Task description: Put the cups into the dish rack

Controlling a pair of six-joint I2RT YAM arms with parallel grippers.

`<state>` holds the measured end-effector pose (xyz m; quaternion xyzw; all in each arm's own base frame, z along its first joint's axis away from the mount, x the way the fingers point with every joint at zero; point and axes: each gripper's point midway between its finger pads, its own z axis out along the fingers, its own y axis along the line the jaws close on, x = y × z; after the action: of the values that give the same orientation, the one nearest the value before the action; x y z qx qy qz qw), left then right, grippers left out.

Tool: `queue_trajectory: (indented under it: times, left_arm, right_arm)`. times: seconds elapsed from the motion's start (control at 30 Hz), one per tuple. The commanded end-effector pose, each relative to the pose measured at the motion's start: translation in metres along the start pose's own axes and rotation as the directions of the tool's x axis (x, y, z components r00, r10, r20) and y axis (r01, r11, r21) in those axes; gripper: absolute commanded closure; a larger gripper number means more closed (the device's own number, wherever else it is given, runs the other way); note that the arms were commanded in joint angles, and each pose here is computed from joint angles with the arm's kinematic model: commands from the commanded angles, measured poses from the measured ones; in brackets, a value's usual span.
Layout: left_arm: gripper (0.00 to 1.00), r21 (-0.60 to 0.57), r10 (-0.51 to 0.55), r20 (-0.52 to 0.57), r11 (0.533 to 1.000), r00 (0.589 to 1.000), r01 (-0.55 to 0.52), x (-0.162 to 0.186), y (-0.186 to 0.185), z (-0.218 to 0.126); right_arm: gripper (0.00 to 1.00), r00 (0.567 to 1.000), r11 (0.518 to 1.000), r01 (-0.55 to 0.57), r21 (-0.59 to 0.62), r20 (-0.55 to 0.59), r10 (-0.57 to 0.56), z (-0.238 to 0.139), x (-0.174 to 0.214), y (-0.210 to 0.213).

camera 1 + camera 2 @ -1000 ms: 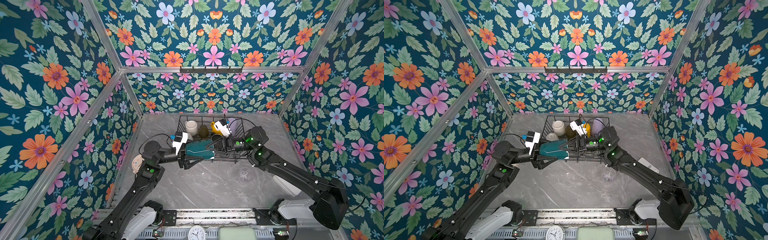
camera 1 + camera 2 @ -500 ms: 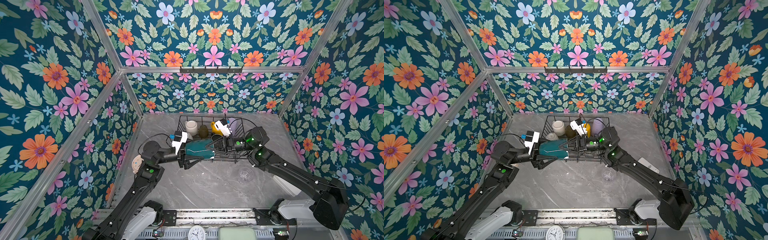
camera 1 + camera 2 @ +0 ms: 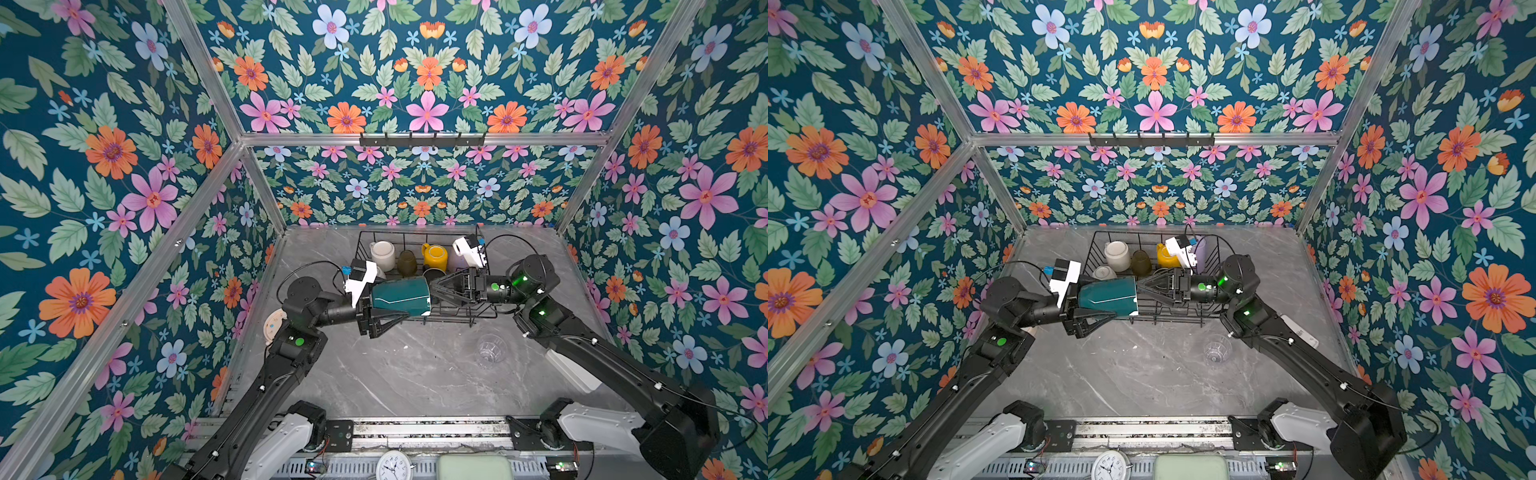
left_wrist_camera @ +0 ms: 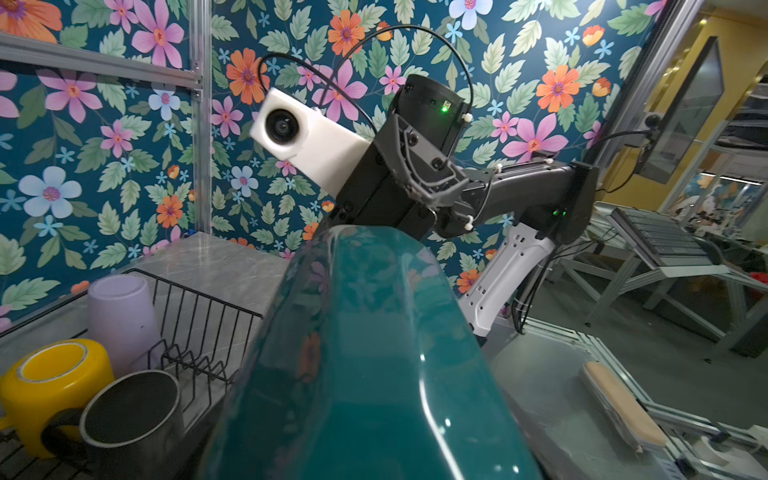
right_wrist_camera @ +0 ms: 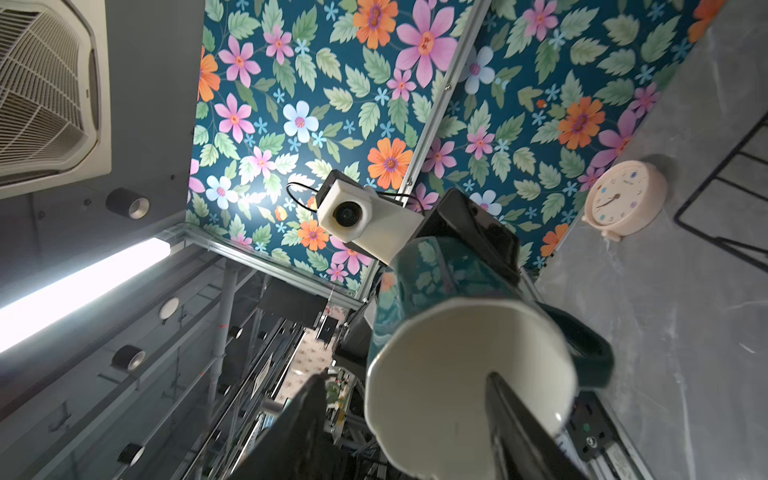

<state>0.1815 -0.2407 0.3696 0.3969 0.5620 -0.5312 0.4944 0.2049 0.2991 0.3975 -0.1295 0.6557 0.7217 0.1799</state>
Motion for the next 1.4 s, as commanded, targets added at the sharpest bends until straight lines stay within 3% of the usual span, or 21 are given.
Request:
queue_trajectory:
  times: [0.0, 0.17, 0.37, 0.6, 0.97, 1.37]
  left_arm:
    - [1.0, -0.133, 0.038, -0.007, 0.99, 0.999, -0.039, -0.007, 0.022, -0.001]
    - [1.0, -0.291, -0.014, -0.056, 0.957, 0.998, -0.003, -0.008, 0.055, -0.002]
    - [1.0, -0.467, -0.116, -0.127, 0.883, 0.985, 0.044, -0.001, 0.098, -0.005]
    - [1.0, -0.623, -0.3, -0.168, 0.771, 0.939, 0.135, 0.019, 0.146, -0.004]
    - [1.0, -0.758, -0.423, -0.21, 0.64, 0.881, 0.127, 0.041, 0.188, 0.007]
    - [1.0, -0.825, -0.518, -0.282, 0.561, 0.808, 0.071, 0.077, 0.206, 0.021]
  right_arm:
    - [0.28, 0.996, 0.986, 0.045, 0.158, 0.071, -0.057, -0.017, -0.001, -0.02]
    - [0.1, 0.965, 0.878, 0.077, 0.473, 0.186, -0.185, -0.061, -0.001, -0.055]
    - [0.01, 0.935, 0.743, 0.043, 0.668, 0.235, -0.266, -0.102, 0.001, -0.081]
    - [0.01, 0.92, 0.662, 0.013, 0.749, 0.25, -0.301, -0.125, 0.005, -0.095]
    - [0.01, 0.919, 0.564, 0.008, 0.826, 0.217, -0.33, -0.151, 0.02, -0.11]
    - [0.01, 0.923, 0.522, 0.032, 0.852, 0.176, -0.344, -0.158, 0.027, -0.12]
